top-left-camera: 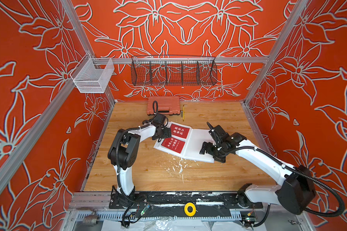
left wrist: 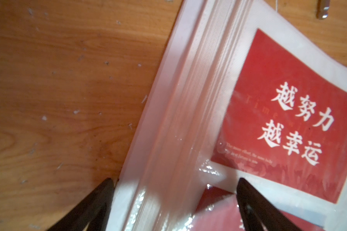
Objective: Place the photos into the photo albums
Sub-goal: Close the photo album at the center of the board.
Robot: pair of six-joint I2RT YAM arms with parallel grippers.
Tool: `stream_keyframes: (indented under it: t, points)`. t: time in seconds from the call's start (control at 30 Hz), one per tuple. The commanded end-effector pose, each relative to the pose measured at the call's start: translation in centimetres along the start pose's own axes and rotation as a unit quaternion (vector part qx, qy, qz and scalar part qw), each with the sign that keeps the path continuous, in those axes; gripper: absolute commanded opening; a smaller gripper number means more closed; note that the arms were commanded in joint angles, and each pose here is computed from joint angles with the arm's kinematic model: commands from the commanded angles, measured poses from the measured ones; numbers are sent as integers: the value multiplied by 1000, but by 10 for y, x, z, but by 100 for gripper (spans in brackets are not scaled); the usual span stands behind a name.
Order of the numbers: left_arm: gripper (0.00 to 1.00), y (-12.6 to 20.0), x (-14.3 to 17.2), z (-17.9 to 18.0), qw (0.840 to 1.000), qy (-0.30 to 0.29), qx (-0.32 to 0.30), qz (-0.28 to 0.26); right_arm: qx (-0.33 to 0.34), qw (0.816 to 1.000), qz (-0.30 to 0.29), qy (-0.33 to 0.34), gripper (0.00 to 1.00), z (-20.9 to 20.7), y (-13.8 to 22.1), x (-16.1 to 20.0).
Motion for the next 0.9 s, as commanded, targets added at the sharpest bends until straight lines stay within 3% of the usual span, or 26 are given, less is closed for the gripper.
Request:
stream_keyframes:
  t: [0.0,0.87]
  points:
    - [92,-13,94,-34,980,22,74,181,-207,973,-64,75,98,104,29,-31]
    - [92,-8,108,-41,978,26,93,186,-236,963,-61,119,98,159,48,-30]
Point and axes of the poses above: each gripper's point midway between its finger pads, its own y axis back along the fingers, its own z axis along the line the jaws close on, x = y × z, the point moved 2 cm from there along y, back along the fingers, and after that the axes turned 2 degrees about y, right-handed, at the moved point
